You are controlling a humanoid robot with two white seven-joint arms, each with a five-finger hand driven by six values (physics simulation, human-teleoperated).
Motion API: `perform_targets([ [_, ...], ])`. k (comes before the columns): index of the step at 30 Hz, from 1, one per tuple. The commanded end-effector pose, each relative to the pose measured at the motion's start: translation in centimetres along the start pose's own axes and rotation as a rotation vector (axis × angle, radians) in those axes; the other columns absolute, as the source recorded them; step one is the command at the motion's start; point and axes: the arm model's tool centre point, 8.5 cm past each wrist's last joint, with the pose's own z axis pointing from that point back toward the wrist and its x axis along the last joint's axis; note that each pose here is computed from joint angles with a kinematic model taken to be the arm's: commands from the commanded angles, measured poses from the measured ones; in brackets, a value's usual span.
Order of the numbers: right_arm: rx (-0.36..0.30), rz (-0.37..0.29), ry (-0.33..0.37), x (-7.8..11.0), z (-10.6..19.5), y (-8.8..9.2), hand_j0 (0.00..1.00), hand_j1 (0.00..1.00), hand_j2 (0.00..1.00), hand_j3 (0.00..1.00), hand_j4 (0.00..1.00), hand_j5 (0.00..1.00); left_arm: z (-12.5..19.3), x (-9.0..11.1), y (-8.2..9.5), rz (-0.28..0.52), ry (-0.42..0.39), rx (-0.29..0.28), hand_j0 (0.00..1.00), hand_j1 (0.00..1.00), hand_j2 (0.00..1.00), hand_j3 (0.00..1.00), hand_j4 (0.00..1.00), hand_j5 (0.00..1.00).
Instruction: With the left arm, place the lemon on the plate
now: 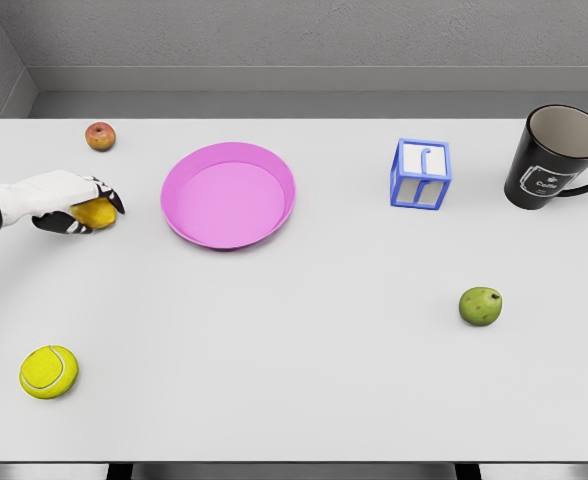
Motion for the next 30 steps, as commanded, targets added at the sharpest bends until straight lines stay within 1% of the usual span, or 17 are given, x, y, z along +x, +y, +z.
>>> perform_targets([
  [1, 0.000, 0.000, -0.001, 0.0, 0.0, 0.0, 1.00, 1.00, 1.00, 1.00, 1.00, 1.00, -0.2, 0.1, -0.1, -0.001, -0.004, -0.004, 0.58, 0.58, 0.58, 0.58, 0.58, 0.58],
  [13, 0.000, 0.000, 0.001, 0.0, 0.0, 0.0, 1.00, 1.00, 1.00, 1.00, 1.00, 1.00, 0.2, 0.0, 0.4, -0.004, -0.001, 0.009, 0.56, 0.56, 0.56, 0.56, 0.56, 0.56],
  [17, 0.000, 0.000, 0.001, 0.0, 0.0, 0.0, 1.00, 1.00, 1.00, 1.00, 1.00, 1.00, 0.7, -0.2, 1.6, -0.017, 0.005, 0.033, 0.56, 0.56, 0.56, 0.56, 0.56, 0.56],
  [20, 0.000, 0.000, 0.001, 0.0, 0.0, 0.0, 1.00, 1.00, 1.00, 1.00, 1.00, 1.00, 0.7, -0.2, 2.2, -0.019, 0.002, 0.045, 0.56, 0.56, 0.56, 0.56, 0.56, 0.56],
  [22, 0.002, 0.000, 0.001, 0.0, 0.0, 0.0, 1.00, 1.00, 1.00, 1.00, 1.00, 1.00, 0.6, -0.1, 2.3, -0.020, 0.000, 0.048, 0.54, 0.54, 0.54, 0.54, 0.54, 0.54],
  [23, 0.000, 0.000, 0.001, 0.0, 0.0, 0.0, 1.00, 1.00, 1.00, 1.00, 1.00, 1.00, 0.5, 0.0, 2.4, -0.022, -0.001, 0.051, 0.50, 0.50, 0.50, 0.50, 0.50, 0.50],
  [26, 0.000, 0.000, 0.001, 0.0, 0.0, 0.0, 1.00, 1.00, 1.00, 1.00, 1.00, 1.00, 0.3, 0.2, 2.3, -0.021, -0.008, 0.049, 0.51, 0.51, 0.51, 0.51, 0.51, 0.51],
  [30, 0.000, 0.000, 0.001, 0.0, 0.0, 0.0, 1.00, 1.00, 1.00, 1.00, 1.00, 1.00, 0.0, 0.5, 3.0, -0.025, -0.016, 0.062, 0.51, 0.51, 0.51, 0.51, 0.51, 0.51],
])
